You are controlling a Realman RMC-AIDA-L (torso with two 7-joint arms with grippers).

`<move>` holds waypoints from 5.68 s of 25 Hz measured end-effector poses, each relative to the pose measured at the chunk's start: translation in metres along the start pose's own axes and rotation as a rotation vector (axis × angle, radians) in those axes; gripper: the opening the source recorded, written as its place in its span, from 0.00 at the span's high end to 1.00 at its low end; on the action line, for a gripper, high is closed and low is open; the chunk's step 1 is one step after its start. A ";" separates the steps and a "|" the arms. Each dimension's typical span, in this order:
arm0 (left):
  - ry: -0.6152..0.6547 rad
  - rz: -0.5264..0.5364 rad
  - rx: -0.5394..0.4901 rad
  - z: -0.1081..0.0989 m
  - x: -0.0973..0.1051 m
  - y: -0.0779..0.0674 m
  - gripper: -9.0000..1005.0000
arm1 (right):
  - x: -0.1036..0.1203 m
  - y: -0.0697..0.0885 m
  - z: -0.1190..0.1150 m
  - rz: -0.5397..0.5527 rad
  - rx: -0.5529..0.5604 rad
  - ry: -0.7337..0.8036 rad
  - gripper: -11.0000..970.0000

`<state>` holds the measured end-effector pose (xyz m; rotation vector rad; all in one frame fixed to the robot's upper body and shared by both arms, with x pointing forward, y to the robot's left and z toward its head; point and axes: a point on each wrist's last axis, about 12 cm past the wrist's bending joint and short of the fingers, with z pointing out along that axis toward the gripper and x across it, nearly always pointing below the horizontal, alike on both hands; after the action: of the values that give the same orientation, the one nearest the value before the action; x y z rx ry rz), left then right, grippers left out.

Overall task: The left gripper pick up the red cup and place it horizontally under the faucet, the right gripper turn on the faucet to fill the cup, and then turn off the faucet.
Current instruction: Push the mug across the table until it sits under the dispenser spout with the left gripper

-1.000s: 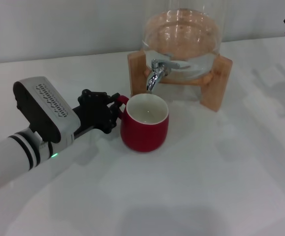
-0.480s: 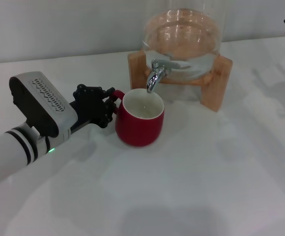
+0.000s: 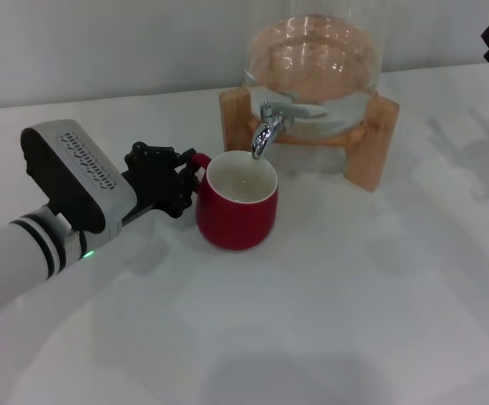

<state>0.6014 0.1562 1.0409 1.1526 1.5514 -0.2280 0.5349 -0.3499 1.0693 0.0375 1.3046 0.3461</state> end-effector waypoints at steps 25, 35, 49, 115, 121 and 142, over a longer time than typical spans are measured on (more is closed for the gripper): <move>-0.030 0.046 0.030 0.006 -0.010 -0.007 0.90 | 0.000 0.000 -0.001 0.000 0.001 -0.001 0.15; -0.020 0.051 0.022 0.006 -0.008 -0.008 0.90 | 0.000 0.000 0.000 0.000 0.000 -0.002 0.15; -0.020 0.051 0.023 0.006 -0.008 -0.009 0.90 | -0.002 0.000 0.003 -0.004 -0.006 -0.011 0.15; 0.004 0.056 0.018 0.007 -0.006 -0.008 0.64 | -0.004 0.003 0.011 -0.004 -0.023 -0.022 0.15; 0.012 0.055 0.016 0.007 -0.005 -0.008 0.60 | -0.004 0.003 0.010 -0.005 -0.021 -0.022 0.15; 0.011 0.053 0.015 0.003 -0.001 -0.014 0.57 | -0.006 0.002 0.011 -0.007 -0.022 -0.026 0.15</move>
<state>0.5924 0.1463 1.0345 1.2071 1.5289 -0.1989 0.5438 -0.3477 1.0780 0.0191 1.2753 0.3530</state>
